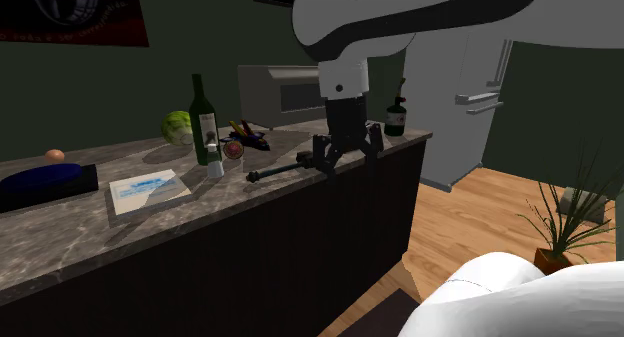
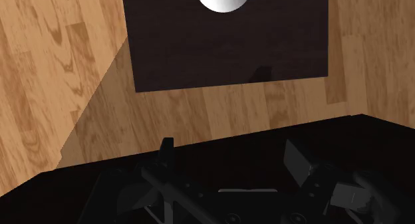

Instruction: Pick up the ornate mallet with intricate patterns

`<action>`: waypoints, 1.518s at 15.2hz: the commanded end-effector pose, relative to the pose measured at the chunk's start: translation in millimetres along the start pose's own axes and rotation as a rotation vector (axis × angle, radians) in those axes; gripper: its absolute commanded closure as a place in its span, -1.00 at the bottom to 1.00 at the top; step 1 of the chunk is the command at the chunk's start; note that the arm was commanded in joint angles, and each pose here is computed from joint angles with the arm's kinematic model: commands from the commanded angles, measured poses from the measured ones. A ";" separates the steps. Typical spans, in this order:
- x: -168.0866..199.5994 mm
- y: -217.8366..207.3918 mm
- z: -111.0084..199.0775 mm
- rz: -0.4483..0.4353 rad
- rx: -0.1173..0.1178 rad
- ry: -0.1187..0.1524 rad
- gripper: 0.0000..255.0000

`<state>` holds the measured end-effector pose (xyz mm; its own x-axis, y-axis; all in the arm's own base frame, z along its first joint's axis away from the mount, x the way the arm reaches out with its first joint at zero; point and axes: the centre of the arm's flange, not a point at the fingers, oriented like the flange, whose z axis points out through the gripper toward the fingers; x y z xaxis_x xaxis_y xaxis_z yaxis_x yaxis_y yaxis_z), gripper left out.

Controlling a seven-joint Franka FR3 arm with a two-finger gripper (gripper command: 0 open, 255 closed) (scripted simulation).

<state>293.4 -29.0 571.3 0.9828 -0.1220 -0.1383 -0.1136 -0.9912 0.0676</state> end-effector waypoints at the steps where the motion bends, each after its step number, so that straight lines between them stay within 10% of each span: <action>1: 0.0 0.0 0.0 0.000 0.000 0.000 -1.00; 23: 270.7 104.0 21.3 -0.018 0.034 0.010 -1.00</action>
<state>530.9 -157.3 525.2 0.9859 -0.1056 -0.1300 -0.1022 -0.9942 0.0324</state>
